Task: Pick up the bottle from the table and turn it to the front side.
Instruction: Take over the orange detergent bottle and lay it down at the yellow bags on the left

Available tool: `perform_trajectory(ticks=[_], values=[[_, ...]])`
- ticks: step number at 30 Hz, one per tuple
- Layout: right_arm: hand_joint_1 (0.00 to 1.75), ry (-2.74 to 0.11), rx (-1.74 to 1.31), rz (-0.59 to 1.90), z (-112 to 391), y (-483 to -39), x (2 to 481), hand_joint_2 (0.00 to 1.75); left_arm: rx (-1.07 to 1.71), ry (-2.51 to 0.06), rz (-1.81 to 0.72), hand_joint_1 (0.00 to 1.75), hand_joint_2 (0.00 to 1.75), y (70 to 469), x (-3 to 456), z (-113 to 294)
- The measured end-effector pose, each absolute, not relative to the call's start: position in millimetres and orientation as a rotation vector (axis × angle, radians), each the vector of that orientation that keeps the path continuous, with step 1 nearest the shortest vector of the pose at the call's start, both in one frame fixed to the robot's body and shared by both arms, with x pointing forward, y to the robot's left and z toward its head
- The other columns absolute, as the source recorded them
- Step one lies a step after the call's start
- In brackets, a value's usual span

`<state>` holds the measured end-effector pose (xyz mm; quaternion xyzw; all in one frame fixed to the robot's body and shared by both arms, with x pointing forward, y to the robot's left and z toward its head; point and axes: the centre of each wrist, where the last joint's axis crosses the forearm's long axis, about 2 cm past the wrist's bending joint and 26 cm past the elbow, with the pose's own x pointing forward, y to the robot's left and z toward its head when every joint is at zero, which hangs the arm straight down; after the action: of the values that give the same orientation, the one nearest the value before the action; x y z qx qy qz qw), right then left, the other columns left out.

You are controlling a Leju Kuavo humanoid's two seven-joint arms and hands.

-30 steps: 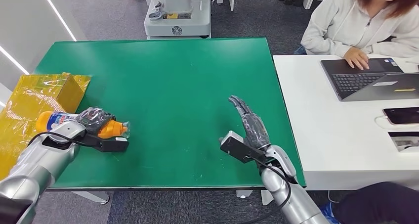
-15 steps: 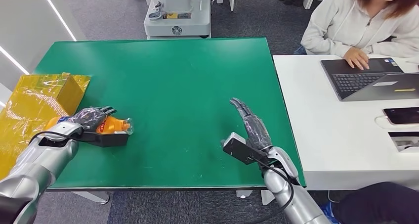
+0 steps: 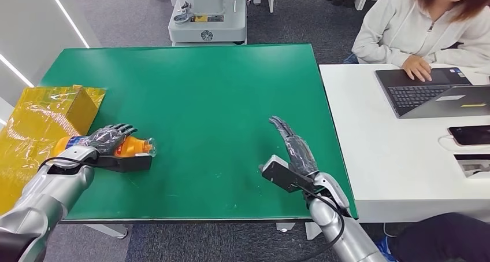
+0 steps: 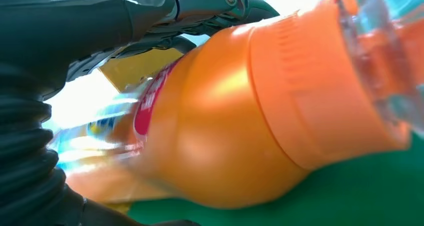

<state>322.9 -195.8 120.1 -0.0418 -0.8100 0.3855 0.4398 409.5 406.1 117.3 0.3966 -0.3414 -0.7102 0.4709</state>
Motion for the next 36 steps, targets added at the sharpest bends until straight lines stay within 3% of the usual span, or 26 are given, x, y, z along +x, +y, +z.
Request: perform_trajectory(ticks=[12, 16, 26, 33, 36], values=[[0.0, -1.972, -0.097, 0.96, 112.5, -200.3, 314.3, 1.75, 0.909, -0.79, -1.607, 0.0, 1.75, 394.9, 421.0, 129.0], [0.0, -1.961, -0.093, 0.958, 110.2, -202.4, 312.8, 1.75, 0.87, -0.626, -1.556, 0.0, 0.0, 399.4, 428.8, 142.3], [0.0, -1.938, -0.103, 0.918, 102.4, -211.4, 306.7, 1.75, 0.892, -0.4, -1.433, 0.0, 0.0, 428.5, 432.7, 162.5], [0.0, -1.933, -0.103, 0.901, 100.5, -213.7, 299.9, 1.75, 0.923, -0.458, -1.425, 0.0, 0.0, 431.8, 433.1, 164.4], [0.0, -1.928, -0.105, 0.894, 100.1, -215.3, 295.3, 1.75, 0.962, -0.614, -1.434, 0.0, 0.0, 428.5, 435.8, 167.0]])
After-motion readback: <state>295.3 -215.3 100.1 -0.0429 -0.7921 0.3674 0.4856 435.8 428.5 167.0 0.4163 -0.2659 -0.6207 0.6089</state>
